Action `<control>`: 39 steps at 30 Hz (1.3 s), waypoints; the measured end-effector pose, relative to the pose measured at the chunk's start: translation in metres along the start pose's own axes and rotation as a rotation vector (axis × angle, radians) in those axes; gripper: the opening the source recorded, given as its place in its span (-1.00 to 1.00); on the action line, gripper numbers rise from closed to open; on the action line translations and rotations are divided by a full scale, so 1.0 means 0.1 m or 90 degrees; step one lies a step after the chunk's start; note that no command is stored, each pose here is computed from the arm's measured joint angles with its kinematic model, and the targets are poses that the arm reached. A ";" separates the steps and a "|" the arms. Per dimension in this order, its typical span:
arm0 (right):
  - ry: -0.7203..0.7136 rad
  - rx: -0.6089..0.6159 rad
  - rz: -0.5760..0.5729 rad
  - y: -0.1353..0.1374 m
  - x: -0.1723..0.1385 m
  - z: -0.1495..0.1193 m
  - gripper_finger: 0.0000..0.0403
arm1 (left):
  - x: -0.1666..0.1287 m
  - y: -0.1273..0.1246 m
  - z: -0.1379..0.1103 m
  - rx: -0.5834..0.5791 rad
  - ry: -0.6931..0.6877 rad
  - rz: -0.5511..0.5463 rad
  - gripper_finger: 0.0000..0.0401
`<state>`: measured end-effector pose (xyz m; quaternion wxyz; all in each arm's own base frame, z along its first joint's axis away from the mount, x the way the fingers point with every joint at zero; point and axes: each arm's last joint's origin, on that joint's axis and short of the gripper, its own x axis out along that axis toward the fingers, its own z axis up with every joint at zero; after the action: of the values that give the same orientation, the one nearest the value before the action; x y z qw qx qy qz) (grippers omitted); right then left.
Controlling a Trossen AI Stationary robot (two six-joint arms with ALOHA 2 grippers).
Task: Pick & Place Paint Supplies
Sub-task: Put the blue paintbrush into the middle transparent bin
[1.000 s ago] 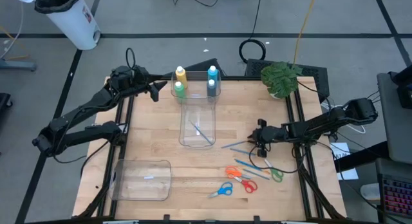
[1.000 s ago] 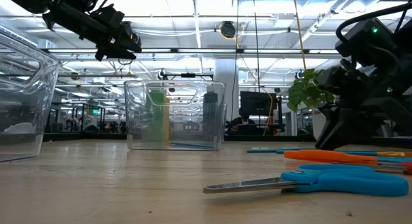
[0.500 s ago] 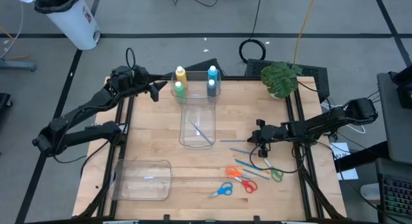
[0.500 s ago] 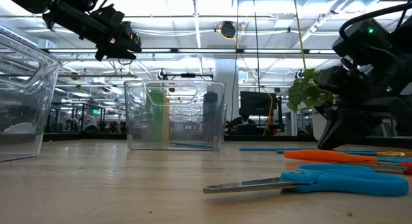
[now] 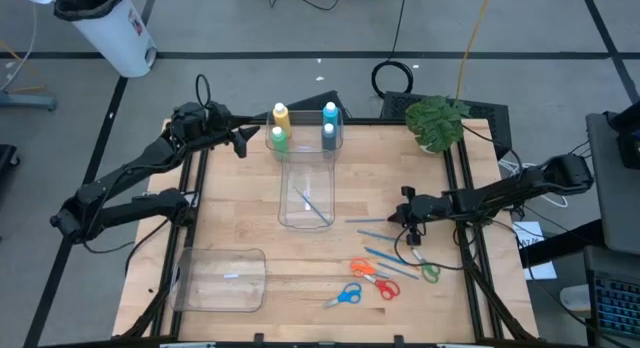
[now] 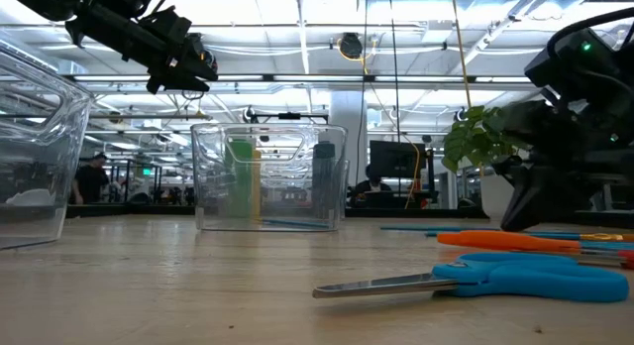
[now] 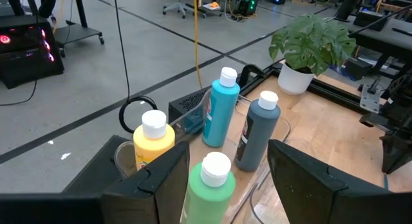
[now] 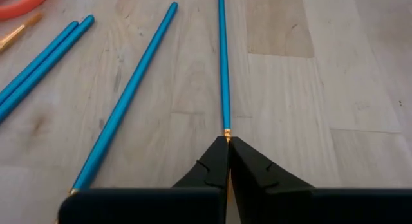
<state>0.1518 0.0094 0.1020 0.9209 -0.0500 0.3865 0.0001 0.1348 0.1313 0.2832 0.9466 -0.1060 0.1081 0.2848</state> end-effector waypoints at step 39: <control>-0.153 0.063 -0.002 -0.03 -0.29 0.18 -1.00 | 0.00 0.00 0.00 0.000 0.000 0.000 0.07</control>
<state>0.1448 0.0088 0.1358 0.9619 -0.0048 0.2731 -0.0142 0.1348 0.1313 0.2833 0.9466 -0.1058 0.1078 0.2848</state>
